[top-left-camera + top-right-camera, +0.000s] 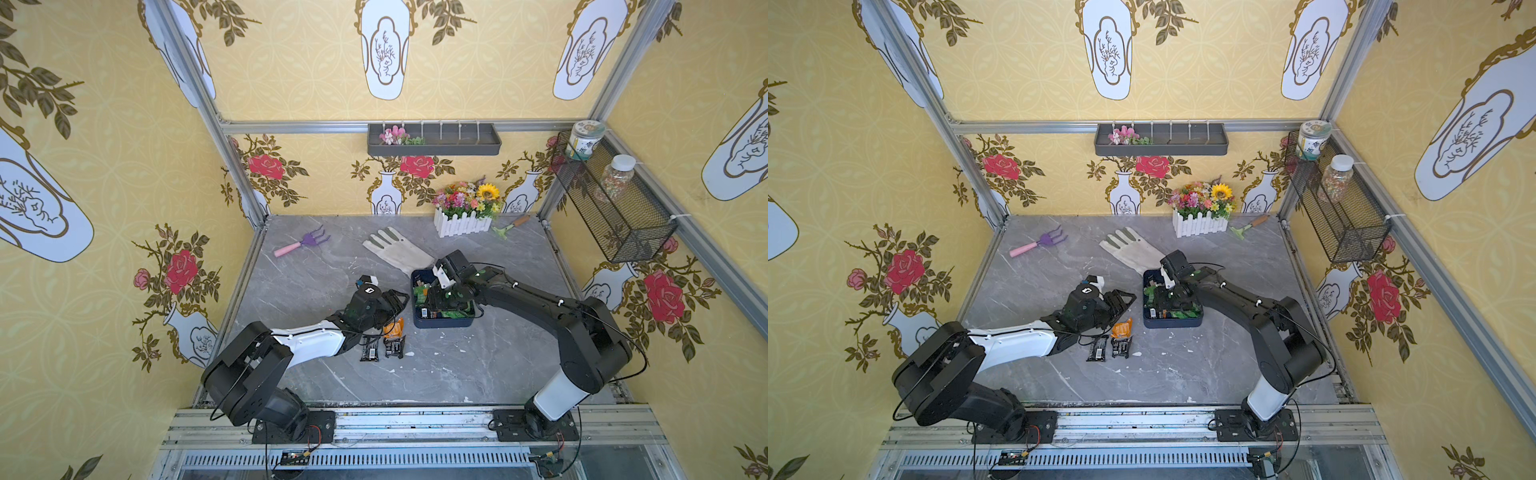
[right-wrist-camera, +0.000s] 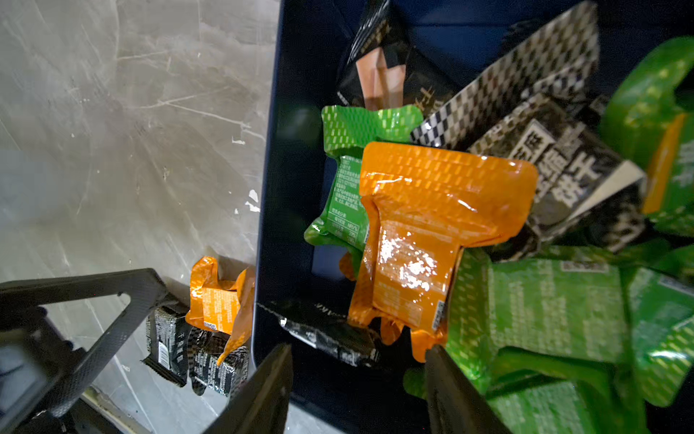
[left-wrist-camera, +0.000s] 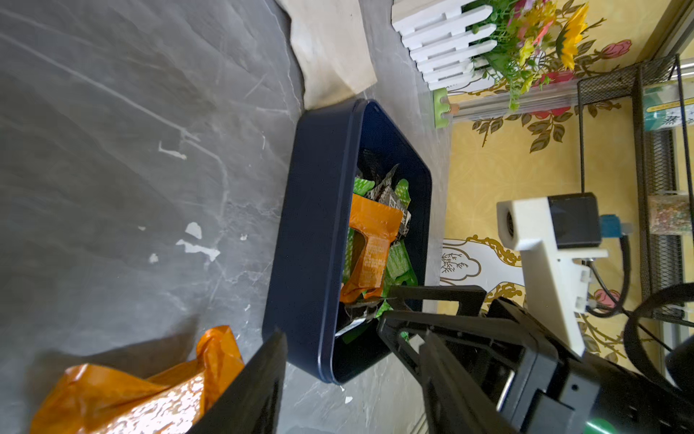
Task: Take the cookies out of the storage box
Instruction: Pick up the cookie from the storage box.
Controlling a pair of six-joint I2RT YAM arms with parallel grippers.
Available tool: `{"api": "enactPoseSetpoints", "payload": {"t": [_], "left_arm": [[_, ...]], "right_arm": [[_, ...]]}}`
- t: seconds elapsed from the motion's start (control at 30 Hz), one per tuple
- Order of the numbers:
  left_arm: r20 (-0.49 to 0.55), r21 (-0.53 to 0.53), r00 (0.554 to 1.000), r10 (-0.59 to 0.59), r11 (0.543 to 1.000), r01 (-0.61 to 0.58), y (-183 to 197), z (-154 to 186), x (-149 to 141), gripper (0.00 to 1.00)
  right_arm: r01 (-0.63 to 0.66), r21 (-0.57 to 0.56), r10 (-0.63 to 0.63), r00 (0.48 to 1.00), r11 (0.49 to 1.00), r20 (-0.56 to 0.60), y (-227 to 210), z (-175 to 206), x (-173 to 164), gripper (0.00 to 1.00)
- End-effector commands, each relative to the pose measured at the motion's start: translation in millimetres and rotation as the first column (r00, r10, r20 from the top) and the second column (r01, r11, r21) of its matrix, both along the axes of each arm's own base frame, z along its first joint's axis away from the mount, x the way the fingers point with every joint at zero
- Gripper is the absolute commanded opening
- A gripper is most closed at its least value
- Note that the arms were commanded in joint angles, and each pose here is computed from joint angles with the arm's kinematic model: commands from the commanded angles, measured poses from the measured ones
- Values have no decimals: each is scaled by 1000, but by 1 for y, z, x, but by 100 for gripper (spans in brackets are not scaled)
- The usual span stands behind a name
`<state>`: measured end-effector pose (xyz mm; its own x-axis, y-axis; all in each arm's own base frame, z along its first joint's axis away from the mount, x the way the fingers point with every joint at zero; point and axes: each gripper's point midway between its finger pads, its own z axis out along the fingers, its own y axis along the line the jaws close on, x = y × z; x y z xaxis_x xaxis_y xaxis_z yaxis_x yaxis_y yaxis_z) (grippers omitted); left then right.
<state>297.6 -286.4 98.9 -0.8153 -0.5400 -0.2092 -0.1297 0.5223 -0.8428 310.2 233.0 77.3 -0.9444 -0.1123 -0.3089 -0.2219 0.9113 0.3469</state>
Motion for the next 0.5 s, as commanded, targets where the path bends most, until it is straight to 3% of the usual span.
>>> {"api": "enactPoseSetpoints", "payload": {"t": [0.0,0.3,0.47], "left_arm": [[0,-51,1000,-26,998,26,-9,5,1,60],[-42,-65,999,-18,998,15,-12,-7,1,57],[-50,-66,999,-4,998,0,-10,-9,1,56]], "right_arm": [[-23,-1,23,1000,1000,12,5,-5,4,62],[-73,-49,73,997,996,-3,26,-18,0,65],[-42,-127,41,999,991,-9,22,-28,4,60]]}}
